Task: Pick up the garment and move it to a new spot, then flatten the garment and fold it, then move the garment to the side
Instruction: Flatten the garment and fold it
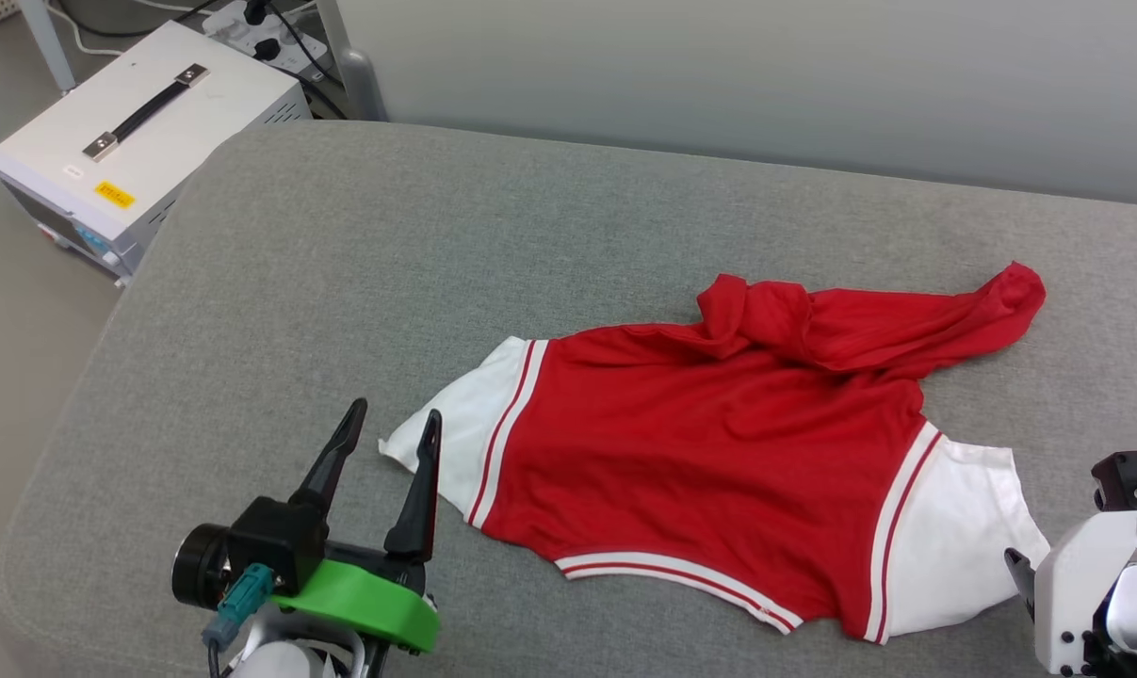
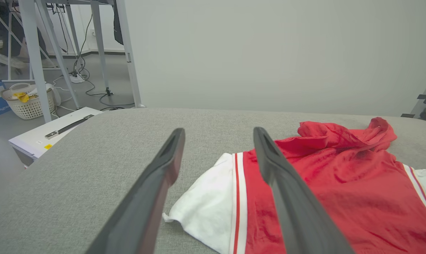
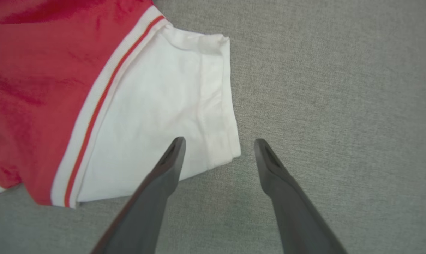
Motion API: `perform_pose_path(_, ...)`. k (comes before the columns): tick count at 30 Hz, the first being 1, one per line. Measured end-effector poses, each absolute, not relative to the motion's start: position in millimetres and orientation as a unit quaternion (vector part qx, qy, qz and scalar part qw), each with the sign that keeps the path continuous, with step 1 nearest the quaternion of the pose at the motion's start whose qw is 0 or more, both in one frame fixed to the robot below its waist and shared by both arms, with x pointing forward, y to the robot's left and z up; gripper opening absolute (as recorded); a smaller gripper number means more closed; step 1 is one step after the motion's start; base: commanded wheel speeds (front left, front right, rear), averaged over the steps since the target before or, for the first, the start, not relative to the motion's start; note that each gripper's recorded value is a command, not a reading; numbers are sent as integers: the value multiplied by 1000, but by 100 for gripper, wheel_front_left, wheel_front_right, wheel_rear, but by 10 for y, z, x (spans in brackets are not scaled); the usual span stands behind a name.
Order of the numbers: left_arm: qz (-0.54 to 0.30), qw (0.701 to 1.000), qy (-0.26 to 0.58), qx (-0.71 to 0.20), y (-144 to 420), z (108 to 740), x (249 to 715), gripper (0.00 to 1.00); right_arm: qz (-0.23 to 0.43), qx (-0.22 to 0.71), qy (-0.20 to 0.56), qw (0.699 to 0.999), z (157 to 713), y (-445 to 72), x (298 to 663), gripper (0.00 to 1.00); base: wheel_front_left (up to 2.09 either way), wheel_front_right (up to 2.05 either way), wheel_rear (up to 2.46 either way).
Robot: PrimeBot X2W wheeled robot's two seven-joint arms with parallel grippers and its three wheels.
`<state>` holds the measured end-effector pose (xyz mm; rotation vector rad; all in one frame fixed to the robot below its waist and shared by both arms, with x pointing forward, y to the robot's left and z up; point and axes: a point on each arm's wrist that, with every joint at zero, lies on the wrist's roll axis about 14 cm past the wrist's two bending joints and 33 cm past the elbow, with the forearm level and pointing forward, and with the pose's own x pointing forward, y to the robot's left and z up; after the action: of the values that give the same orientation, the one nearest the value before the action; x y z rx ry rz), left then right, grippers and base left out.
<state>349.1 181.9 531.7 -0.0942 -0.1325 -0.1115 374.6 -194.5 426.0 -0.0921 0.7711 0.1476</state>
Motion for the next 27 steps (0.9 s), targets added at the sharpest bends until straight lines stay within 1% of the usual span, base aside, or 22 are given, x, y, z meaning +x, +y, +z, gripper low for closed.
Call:
perform_pose_path(7, -42, 996, -60, -46, 1915, 5288, 3493, 100, 70, -47, 437, 895, 3904, -1946, 3715, 100, 0, 0, 0)
perform_pose_path(10, -37, 997, -58, -43, 1951, 5273, 3503, 100, 71, -48, 440, 894, 3847, -1927, 3770, 100, 0, 0, 0)
perform_pose_path(11, -36, 997, -56, -43, 1960, 5264, 3505, 100, 72, -47, 442, 893, 3822, -1920, 3781, 94, 0, 0, 0)
perform_pose_path(12, -35, 997, -55, -43, 1965, 5256, 3505, 100, 73, -47, 443, 892, 3802, -1914, 3787, 40, 0, 0, 0)
perform_pose_path(13, -34, 997, -52, -42, 1975, 5240, 3506, 100, 73, -47, 443, 892, 3766, -1917, 3805, 0, 0, 0, 0)
perform_pose_path(17, -36, 997, -56, -45, 1963, 5261, 3513, 100, 58, -44, 431, 900, 3825, -2024, 3844, 0, 0, 0, 0)
perform_pose_path(23, -45, 996, -64, -49, 1908, 5313, 3514, 100, -5, -59, 416, 908, 3994, -2554, 3839, 0, 0, 0, 0)
perform_pose_path(26, -52, 995, -64, -50, 1866, 5313, 3519, 100, -22, -60, 413, 908, 4040, -2703, 3799, 0, 0, 0, 0)
perform_pose_path(27, -54, 995, -63, -51, 1849, 5302, 3521, 100, -24, -59, 411, 909, 4050, -2714, 3790, 94, 0, 0, 0)
